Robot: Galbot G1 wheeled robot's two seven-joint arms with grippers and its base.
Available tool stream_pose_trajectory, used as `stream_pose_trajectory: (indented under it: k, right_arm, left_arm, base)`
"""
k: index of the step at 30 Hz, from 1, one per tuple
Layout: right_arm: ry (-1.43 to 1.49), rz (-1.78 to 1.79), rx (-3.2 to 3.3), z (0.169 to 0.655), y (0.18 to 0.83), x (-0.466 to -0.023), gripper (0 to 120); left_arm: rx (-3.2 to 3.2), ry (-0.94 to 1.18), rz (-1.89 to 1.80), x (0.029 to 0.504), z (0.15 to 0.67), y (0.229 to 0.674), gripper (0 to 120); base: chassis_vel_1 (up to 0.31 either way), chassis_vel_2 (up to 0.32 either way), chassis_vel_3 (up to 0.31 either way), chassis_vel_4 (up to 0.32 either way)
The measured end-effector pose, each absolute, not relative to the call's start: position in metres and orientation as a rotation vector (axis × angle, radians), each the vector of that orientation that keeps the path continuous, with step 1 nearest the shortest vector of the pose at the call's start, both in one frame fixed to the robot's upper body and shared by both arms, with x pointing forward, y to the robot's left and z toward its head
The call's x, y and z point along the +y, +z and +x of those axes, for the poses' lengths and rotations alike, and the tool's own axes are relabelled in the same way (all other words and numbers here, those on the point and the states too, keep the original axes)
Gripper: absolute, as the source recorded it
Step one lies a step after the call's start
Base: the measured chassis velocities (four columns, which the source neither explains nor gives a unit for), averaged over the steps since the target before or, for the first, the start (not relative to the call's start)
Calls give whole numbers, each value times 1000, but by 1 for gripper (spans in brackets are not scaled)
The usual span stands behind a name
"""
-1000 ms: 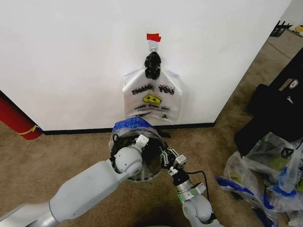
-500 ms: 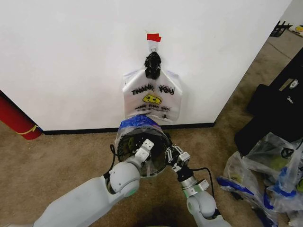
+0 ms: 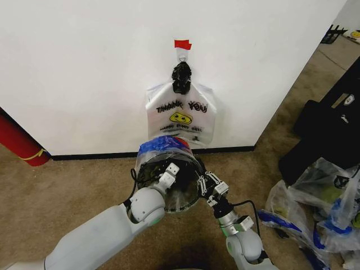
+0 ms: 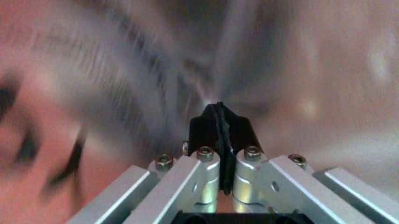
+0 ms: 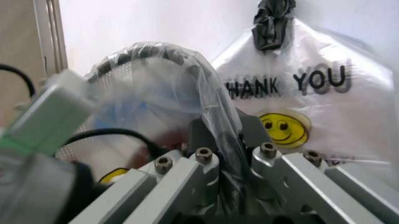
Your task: Pick up the garbage bag from the wall and place it over the trash bin.
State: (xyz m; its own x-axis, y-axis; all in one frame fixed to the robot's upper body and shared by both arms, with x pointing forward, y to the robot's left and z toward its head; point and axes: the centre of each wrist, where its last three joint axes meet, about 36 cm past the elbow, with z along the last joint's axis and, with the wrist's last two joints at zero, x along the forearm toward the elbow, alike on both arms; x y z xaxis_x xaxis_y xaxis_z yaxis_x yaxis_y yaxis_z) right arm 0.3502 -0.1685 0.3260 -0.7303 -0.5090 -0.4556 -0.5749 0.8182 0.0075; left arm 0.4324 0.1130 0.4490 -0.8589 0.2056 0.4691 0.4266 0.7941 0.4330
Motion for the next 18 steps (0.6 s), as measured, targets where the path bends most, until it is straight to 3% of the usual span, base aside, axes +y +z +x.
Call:
stream_pose_trajectory:
  k: [11, 18]
  right_arm:
    - [334, -811, 2555, 344, 324, -153, 0]
    - [438, -747, 2605, 352, 310, -155, 0]
  left_arm:
    - [-2584, -754, -464, 108, 444, 448, 0]
    - [-2622, -732, -509, 114, 420, 466, 0]
  base:
    - [0, 0, 0, 0]
    - [0, 0, 0, 0]
